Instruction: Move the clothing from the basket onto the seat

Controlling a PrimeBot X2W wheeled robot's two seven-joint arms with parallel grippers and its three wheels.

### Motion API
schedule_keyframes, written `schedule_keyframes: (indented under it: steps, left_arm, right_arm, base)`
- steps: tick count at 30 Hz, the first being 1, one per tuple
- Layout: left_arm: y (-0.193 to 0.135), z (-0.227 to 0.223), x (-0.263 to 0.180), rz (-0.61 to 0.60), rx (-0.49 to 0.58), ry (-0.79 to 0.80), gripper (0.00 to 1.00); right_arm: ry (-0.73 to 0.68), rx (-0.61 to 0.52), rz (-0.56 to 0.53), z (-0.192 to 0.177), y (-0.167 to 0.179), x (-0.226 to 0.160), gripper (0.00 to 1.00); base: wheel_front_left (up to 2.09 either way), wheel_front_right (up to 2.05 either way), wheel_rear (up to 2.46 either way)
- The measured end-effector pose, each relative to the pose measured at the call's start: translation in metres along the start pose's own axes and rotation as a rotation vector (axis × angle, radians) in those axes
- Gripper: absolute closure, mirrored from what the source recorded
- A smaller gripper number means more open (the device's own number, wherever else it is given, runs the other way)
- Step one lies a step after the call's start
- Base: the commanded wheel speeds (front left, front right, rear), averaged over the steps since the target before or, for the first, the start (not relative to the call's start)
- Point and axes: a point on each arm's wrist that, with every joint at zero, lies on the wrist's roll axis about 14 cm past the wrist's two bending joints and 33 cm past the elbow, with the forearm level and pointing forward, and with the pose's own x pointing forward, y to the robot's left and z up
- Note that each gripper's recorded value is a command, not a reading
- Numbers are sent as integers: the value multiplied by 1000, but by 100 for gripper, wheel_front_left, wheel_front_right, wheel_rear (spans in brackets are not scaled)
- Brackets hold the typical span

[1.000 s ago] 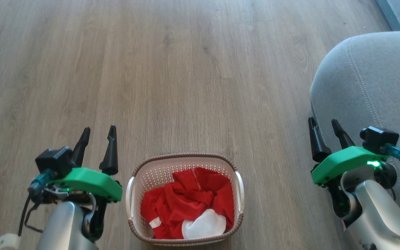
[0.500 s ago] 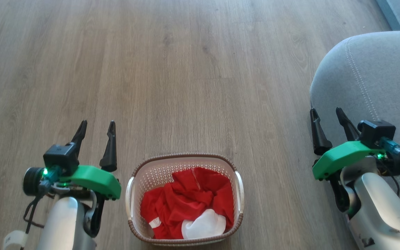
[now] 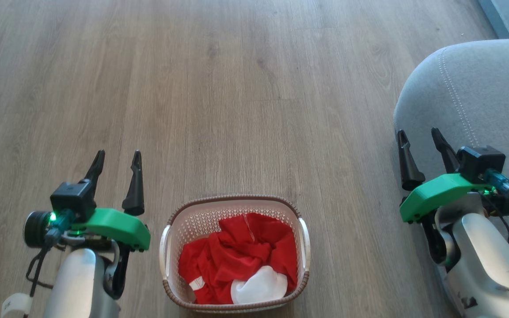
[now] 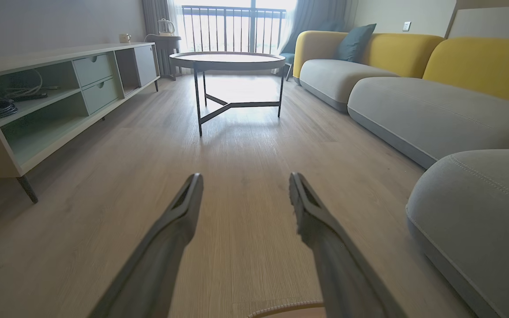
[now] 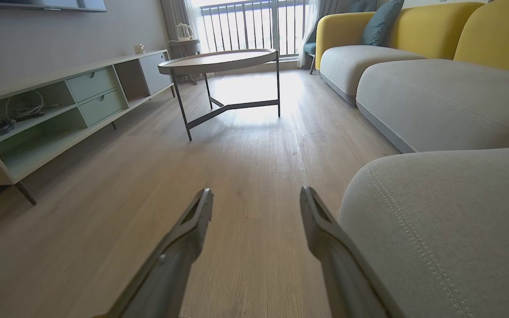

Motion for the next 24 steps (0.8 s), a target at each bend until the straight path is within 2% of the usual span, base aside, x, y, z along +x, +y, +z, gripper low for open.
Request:
schedule_keyframes:
  steps: [14, 24]
  left_arm:
    - [-11, -9, 3, -30, -22, 22, 0]
    - [-39, -61, 17, -113, -70, 155, 0]
  right_arm:
    - [-16, -2, -2, 3, -2, 3, 0]
    - [-67, -5, 15, 13, -6, 37, 0]
  base:
    - [0, 0, 0]
    - [0, 0, 0]
